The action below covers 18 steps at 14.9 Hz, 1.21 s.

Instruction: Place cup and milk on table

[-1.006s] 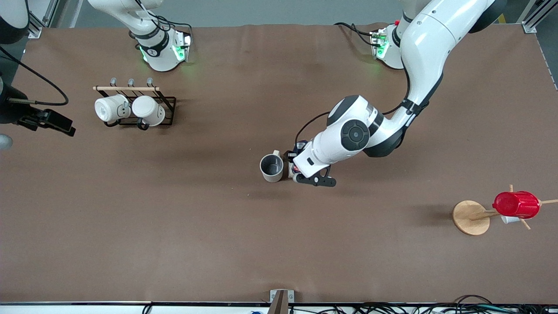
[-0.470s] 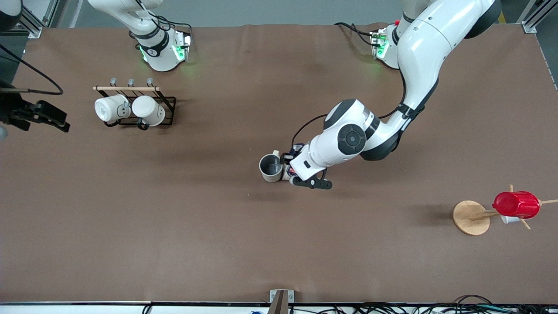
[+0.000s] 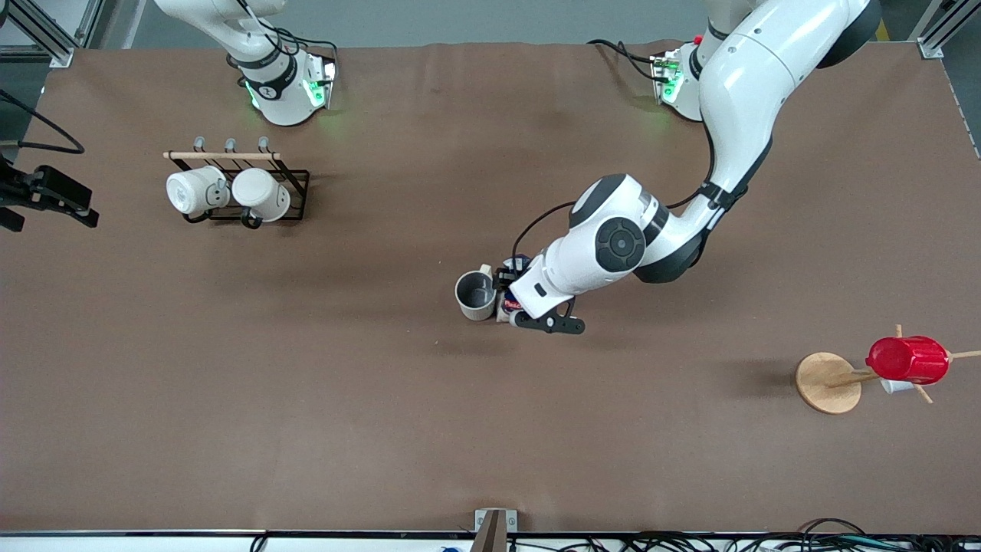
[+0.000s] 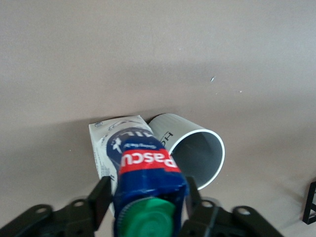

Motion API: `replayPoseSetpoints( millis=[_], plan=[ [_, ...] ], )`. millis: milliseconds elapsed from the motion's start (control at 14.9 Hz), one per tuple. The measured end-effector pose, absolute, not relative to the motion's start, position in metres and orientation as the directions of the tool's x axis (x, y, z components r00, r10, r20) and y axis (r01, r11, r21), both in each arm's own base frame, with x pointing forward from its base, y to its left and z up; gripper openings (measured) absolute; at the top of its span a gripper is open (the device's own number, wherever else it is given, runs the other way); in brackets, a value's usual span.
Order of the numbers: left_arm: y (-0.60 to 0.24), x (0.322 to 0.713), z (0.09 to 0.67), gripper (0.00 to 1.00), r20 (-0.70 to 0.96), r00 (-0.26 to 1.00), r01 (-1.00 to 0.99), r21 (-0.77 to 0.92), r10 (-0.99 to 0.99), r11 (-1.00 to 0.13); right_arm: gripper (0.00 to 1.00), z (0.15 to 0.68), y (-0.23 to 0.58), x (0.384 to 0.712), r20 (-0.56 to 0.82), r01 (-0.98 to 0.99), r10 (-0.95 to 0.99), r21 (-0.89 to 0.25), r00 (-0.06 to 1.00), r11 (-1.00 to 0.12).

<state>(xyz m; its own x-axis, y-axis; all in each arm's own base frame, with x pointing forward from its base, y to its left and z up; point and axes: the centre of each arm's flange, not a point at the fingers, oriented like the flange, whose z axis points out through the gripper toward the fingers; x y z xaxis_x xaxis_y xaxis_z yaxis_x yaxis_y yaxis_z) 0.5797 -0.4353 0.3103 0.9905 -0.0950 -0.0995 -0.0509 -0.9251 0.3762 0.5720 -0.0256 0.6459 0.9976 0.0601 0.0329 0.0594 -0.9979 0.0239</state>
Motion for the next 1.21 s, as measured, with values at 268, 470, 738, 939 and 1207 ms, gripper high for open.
replayPoseSetpoints(
  millis=[268, 470, 738, 939, 1207],
  plan=[
    [-0.429, 0.582, 0.362, 1.0, -0.071, 0.992, -0.074, 0.355, -0.106, -0.932, 1.0, 0.646, -0.025, 0.572, 0.035, -0.023, -0.022, 0.019, 0.999, -1.0],
    [-0.4, 0.571, 0.432, 1.0, -0.073, 0.989, -0.106, 0.25, -0.128, -0.962, 1.0, 0.646, -0.023, 0.572, 0.035, -0.053, -0.053, 0.017, 0.998, -0.998],
    [-0.317, 0.584, 0.493, 1.0, -0.042, 0.998, -0.05, 0.121, -0.056, -0.991, 1.0, 0.645, -0.022, 0.572, 0.028, -0.054, -0.053, 0.016, 0.998, -0.998],
    [-0.243, 0.598, 0.515, 1.0, -0.001, 1.0, -0.027, 0.063, -0.027, -0.998, 1.0, 0.643, -0.021, 0.571, 0.018, -0.054, -0.054, 0.016, 0.998, -0.998],
    [-0.138, 0.595, 0.551, 1.0, 0.045, 0.997, -0.058, 0.028, -0.057, -0.998, 1.0, 0.63, -0.027, 0.571, -0.011, -0.067, -0.067, 0.017, 0.998, -0.998]
  ],
)
